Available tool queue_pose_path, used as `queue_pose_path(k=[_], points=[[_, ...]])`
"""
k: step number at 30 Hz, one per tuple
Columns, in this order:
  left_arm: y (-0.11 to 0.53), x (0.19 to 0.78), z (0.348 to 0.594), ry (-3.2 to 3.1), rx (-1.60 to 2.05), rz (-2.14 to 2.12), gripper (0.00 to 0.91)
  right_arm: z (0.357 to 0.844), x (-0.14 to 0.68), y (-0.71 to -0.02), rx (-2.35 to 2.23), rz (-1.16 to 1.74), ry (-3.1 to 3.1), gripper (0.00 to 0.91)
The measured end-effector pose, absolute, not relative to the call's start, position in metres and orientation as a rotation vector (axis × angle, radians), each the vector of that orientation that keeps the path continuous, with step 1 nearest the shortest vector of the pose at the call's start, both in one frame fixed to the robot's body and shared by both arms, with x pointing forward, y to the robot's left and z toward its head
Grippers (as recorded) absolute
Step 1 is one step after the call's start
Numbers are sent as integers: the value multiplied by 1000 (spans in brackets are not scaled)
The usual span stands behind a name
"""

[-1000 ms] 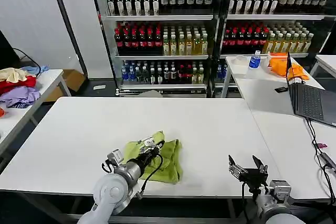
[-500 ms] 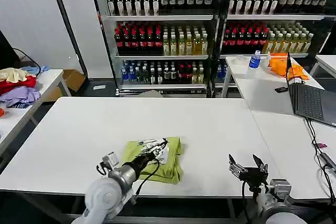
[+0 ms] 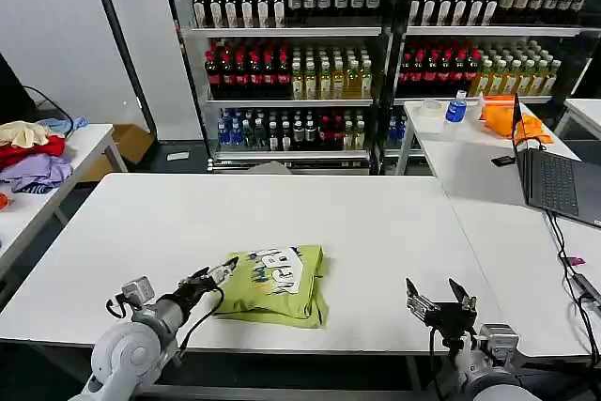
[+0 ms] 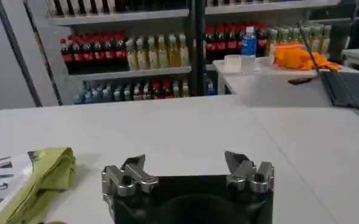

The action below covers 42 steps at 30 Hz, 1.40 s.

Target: Fold and organize the clothes.

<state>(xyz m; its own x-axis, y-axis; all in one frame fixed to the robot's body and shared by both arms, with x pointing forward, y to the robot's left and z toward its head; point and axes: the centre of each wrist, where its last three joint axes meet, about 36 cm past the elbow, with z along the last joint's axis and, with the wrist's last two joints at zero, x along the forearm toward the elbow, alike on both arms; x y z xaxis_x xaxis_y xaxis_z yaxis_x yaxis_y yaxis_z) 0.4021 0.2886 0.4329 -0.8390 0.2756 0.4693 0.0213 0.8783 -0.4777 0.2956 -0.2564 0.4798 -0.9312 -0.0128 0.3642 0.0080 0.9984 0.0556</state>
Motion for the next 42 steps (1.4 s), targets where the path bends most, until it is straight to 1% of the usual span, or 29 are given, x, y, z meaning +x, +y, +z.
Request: queue_pose_path(k=[10, 19, 20, 21, 22, 23, 24, 25, 26, 29, 37, 42], points=[[291, 407, 412, -2445, -216, 624, 907, 484, 290, -261, -13, -65, -2772, 907], [279, 414, 400, -2422, -242, 676, 907, 487, 287, -262, -19, -64, -2773, 907], [277, 414, 400, -2418, -248, 687, 856, 487, 287, -262, -21, -63, -2772, 907], [275, 414, 399, -2414, -254, 701, 776, 487, 286, -262, -23, -63, -2772, 907], [273, 414, 398, -2410, -259, 716, 615, 487, 286, -263, -24, -64, -2772, 907], [272, 414, 397, -2405, -263, 732, 524, 487, 286, -263, -25, -64, -2772, 907], [271, 414, 395, -2400, -265, 744, 333, 488, 285, -263, -26, -64, -2773, 907], [270, 415, 394, -2395, -264, 757, 121, 488, 285, -263, -26, -64, -2773, 907], [270, 415, 393, -2391, -262, 772, 81, 488, 285, -263, -27, -64, -2772, 907], [271, 415, 390, -2384, -254, 801, 30, 489, 284, -263, -30, -64, -2772, 907], [271, 412, 388, -2357, -252, 887, 20, 491, 282, -261, -32, -73, -2775, 907], [273, 412, 393, -2355, -258, 950, 20, 493, 280, -260, -33, -73, -2776, 907]])
